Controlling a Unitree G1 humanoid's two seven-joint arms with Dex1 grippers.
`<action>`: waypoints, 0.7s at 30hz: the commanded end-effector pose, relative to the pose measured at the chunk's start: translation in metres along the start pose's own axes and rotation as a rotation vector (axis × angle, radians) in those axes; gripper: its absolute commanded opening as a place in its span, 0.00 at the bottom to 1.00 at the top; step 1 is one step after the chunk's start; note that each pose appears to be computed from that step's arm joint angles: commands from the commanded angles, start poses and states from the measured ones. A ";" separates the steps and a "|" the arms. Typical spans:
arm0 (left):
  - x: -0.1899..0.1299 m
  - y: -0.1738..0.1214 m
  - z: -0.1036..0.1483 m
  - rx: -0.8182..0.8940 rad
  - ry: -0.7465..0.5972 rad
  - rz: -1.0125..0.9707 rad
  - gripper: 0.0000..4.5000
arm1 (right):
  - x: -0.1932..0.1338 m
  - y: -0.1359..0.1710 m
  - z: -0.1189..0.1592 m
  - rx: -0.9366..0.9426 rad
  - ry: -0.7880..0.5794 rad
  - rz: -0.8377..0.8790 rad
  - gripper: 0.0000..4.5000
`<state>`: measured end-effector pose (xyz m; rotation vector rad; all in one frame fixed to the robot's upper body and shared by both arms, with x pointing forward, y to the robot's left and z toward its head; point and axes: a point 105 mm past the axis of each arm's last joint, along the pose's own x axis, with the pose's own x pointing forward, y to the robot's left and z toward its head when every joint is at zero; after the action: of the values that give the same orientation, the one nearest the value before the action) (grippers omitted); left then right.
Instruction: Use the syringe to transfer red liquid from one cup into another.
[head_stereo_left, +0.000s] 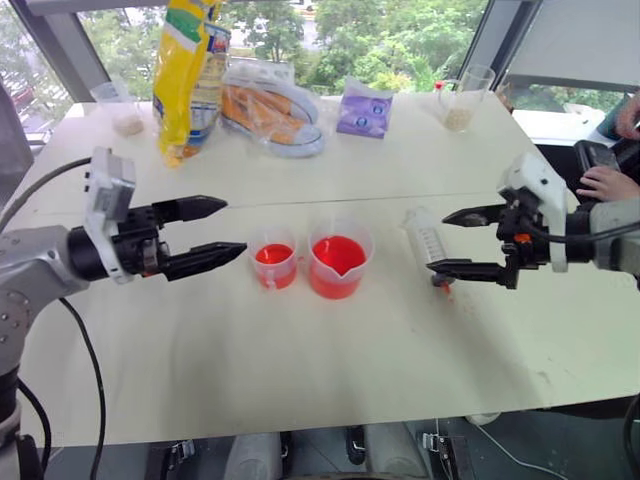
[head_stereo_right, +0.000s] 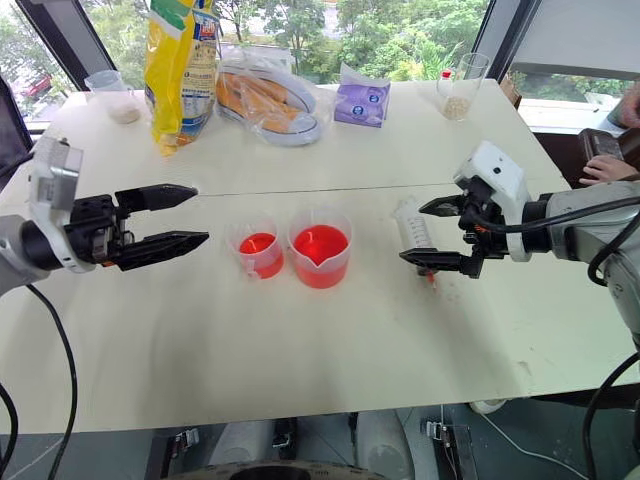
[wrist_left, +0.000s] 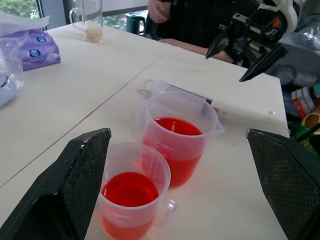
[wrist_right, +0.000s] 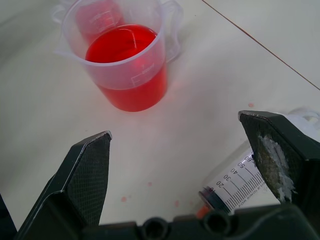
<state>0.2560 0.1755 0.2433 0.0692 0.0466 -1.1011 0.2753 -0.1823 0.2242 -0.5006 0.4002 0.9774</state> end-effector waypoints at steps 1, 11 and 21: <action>-0.002 -0.001 0.009 0.046 -0.003 0.019 1.00 | -0.005 0.000 0.012 -0.042 -0.027 -0.010 0.99; 0.006 -0.004 0.013 0.054 -0.019 -0.009 1.00 | -0.002 -0.004 0.001 -0.024 -0.008 -0.034 0.99; 0.014 -0.005 0.009 0.054 -0.021 -0.037 1.00 | 0.009 -0.028 -0.015 0.148 0.098 -0.120 0.99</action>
<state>0.2597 0.1622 0.2444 0.0746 0.0346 -1.1301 0.2949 -0.1929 0.2097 -0.4460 0.5099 0.8567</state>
